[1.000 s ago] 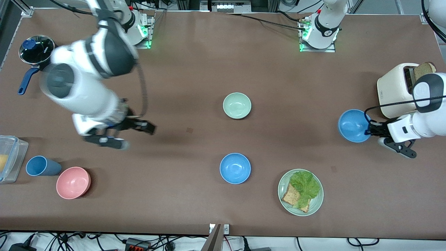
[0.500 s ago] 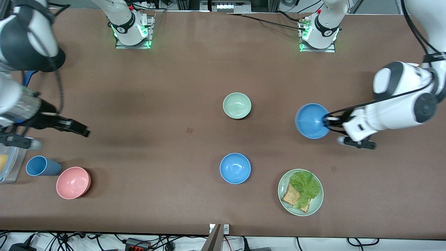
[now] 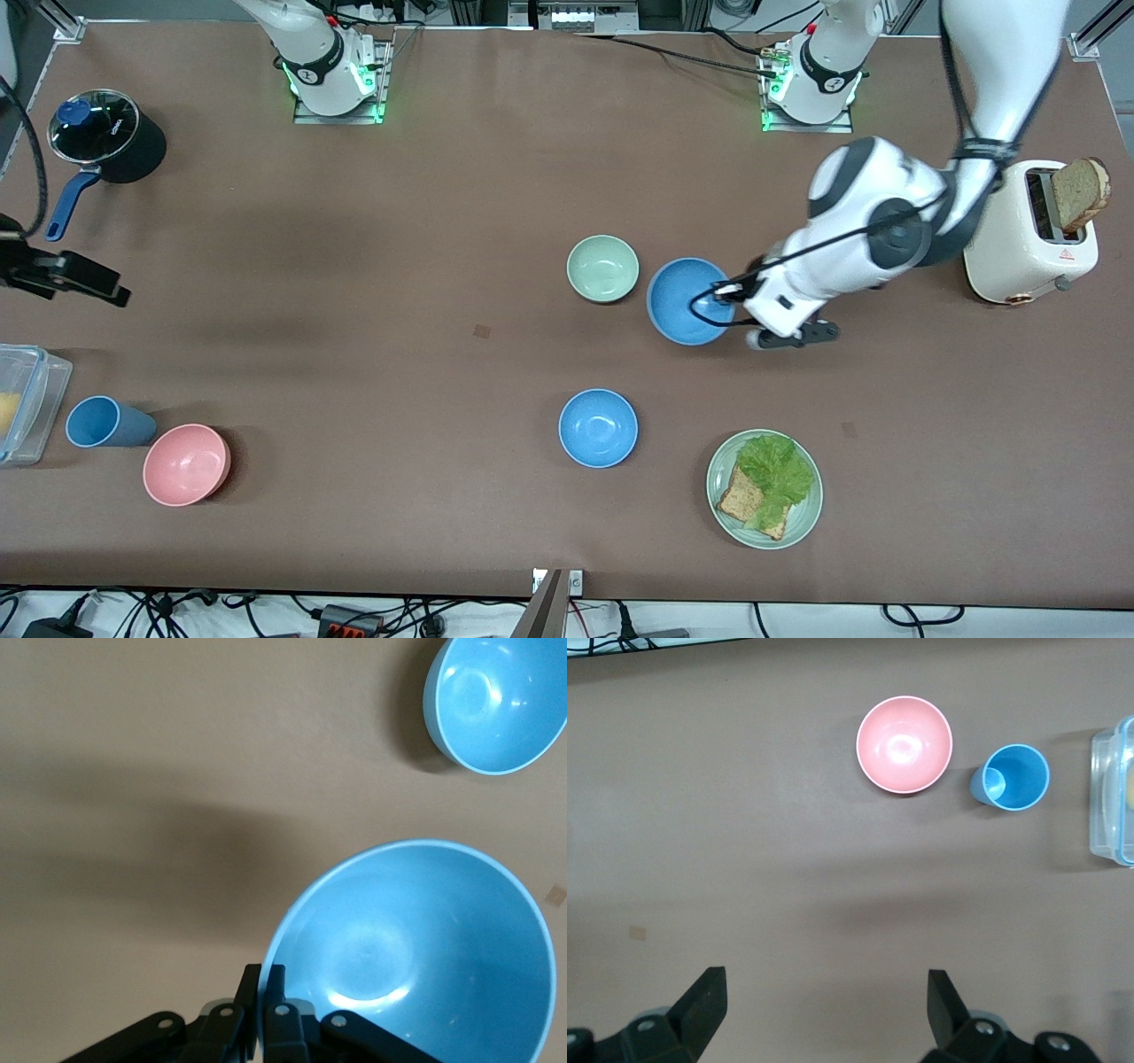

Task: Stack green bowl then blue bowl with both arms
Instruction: 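Carry the blue bowl with the left gripper over the green bowl, then lower the blue bowl into the green bowl with the left gripper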

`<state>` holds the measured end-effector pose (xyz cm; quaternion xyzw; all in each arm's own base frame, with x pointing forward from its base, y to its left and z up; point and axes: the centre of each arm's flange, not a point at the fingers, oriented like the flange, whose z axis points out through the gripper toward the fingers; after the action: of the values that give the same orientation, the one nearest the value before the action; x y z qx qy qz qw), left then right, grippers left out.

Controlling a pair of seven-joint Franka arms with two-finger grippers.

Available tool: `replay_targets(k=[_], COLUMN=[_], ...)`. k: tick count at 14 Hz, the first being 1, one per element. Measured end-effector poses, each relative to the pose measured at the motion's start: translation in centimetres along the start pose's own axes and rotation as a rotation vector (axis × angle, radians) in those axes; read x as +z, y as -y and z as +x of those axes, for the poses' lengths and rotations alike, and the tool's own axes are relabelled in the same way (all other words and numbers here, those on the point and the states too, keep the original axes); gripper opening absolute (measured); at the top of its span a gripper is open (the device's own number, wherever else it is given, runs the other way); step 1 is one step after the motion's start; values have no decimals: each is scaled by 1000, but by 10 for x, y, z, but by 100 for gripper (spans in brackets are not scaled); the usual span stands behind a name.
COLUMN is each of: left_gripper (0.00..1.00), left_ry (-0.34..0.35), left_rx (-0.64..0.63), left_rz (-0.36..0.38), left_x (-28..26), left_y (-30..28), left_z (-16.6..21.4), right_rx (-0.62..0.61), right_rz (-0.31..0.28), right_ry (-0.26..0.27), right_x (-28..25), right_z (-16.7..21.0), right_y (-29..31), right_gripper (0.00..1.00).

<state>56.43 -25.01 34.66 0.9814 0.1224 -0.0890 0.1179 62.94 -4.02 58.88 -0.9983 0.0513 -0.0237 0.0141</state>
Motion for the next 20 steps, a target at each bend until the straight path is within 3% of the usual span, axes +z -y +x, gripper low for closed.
replay_targets(k=[9,15,20], left_gripper=[5,5,5], left_ry=[-18,-20,-52], left_rx=[-79,-63,-48], left_rz=[-40,-29,9], left_x=[77,96,113], left_y=[-55,-50,-53], left_z=[-90,-103,-112], right_rx=[-18,-40,-43], right_rz=[-4,-38,-37], right_ry=[20,56,37], right_x=[1,5,15], right_z=[-6,-39,-56], right_y=[-14,-8,-9], right_gripper=[100,100,100])
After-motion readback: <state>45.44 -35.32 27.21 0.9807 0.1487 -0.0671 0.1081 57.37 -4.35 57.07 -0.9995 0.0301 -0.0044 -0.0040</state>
